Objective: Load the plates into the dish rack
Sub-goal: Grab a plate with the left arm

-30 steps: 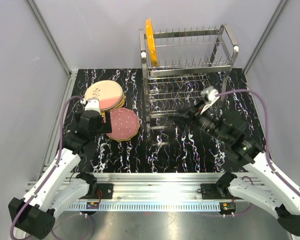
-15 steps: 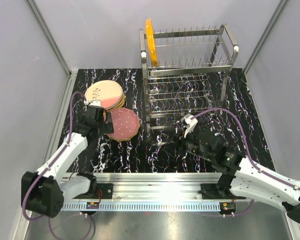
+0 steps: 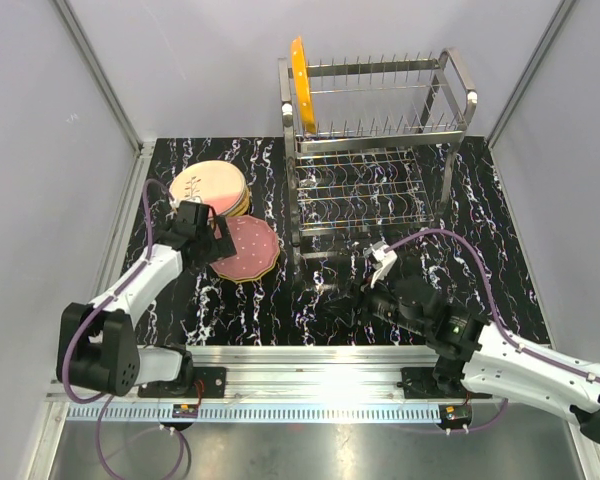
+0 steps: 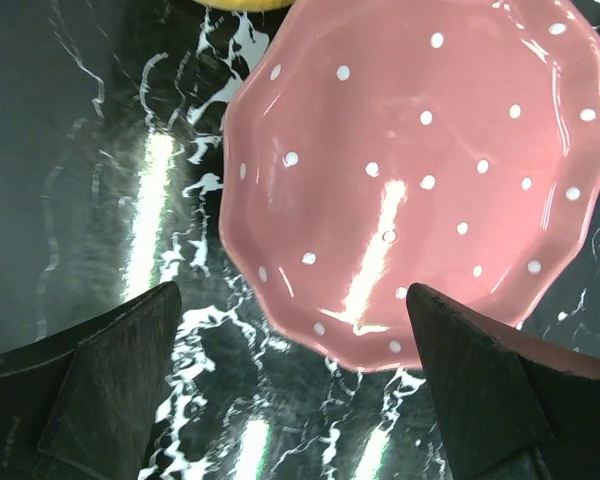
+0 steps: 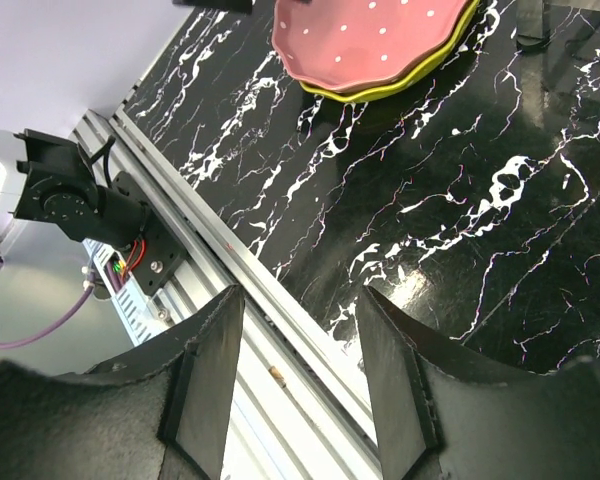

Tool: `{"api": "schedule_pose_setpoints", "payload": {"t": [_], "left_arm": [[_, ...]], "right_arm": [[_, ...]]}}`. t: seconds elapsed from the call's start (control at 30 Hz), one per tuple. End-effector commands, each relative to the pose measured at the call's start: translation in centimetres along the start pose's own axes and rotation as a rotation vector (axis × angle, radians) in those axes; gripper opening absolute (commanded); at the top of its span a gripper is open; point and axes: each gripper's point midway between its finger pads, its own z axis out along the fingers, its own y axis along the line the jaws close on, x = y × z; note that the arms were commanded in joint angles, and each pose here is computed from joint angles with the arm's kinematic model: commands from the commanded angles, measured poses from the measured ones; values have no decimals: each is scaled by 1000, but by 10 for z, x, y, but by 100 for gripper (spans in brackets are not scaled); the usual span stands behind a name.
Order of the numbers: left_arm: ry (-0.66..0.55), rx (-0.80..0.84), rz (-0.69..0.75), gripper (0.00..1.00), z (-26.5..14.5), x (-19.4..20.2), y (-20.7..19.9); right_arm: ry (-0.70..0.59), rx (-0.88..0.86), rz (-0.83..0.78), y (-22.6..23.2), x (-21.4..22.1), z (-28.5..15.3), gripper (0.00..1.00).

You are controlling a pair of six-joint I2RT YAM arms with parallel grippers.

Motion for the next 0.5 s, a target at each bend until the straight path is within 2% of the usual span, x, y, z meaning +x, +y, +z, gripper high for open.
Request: {"api": "schedule_pose_setpoints", "payload": {"t": [0.0,0.2,0.27,0.3,0.47], "left_arm": [[22,69,-87,98,14,6,-11],[27,106,-155,86,27,8,-17],[25,109,-173,84,29,8,-18],[24,109,-178,78,31,9,-18],[3,69,-197,67,33,13,-7]], "right_arm": [[-51,0,25,2,-9,-1,56],[-25,27,27,-5,0,6,56],[-22,24,33,-5,2,7,56],[-19,28,34,-5,3,8,56],[-11,56,31,-11,6,10,56]]}}
